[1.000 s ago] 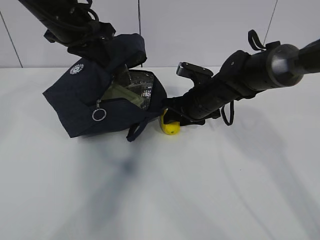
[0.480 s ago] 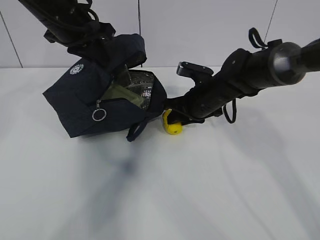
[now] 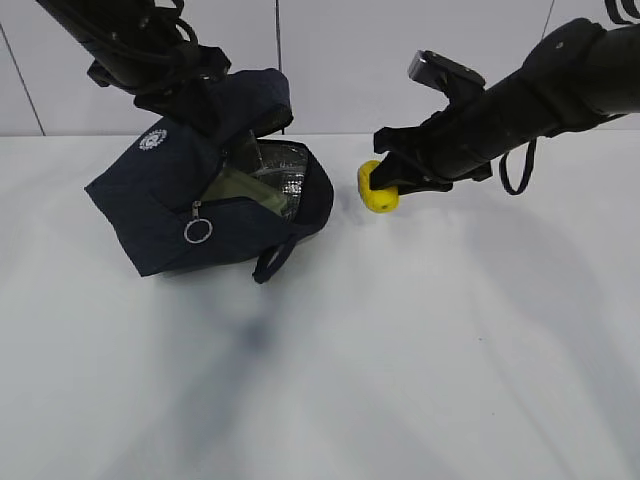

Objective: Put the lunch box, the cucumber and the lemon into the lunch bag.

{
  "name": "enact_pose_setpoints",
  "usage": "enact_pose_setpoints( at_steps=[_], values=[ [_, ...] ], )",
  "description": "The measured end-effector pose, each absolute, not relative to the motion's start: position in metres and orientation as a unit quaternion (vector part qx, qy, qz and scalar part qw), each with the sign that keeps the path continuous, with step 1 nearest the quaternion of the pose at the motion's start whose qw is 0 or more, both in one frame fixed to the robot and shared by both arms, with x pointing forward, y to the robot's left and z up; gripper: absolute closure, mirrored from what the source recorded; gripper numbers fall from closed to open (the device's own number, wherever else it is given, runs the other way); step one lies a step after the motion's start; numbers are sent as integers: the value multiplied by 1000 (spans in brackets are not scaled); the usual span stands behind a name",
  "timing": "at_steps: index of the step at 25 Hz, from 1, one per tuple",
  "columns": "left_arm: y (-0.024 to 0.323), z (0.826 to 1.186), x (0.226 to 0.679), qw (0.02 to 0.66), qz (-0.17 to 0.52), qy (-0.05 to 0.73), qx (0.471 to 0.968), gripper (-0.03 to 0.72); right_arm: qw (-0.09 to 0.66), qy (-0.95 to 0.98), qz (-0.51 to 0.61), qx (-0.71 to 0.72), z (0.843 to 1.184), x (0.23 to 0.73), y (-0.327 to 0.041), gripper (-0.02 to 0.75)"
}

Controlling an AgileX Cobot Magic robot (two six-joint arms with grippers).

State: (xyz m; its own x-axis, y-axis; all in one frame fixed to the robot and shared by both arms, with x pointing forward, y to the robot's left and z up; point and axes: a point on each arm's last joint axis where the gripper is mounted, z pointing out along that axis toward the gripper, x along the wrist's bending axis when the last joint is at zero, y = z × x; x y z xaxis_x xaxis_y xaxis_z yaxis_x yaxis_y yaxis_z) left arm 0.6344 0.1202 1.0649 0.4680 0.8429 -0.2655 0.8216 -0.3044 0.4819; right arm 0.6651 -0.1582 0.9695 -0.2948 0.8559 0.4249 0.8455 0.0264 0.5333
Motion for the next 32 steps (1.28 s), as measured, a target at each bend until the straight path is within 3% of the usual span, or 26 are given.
enact_pose_setpoints(
  at_steps=[10, 19, 28, 32],
  values=[
    [120, 1065, 634, 285, 14, 516, 808, 692, -69, 675, 520, 519, 994, 666, -135, 519],
    [118, 1065, 632, 294, -1, 519, 803, 692, -152, 621, 564, 523, 953, 679, -124, 514],
    [116, 1066, 632, 297, -10, 521, 800, 692, -153, 629, 584, 491, 952, 697, -94, 431],
    [115, 1066, 630, 298, -19, 522, 799, 692, -145, 630, 583, 492, 946, 705, -86, 356]
  ],
)
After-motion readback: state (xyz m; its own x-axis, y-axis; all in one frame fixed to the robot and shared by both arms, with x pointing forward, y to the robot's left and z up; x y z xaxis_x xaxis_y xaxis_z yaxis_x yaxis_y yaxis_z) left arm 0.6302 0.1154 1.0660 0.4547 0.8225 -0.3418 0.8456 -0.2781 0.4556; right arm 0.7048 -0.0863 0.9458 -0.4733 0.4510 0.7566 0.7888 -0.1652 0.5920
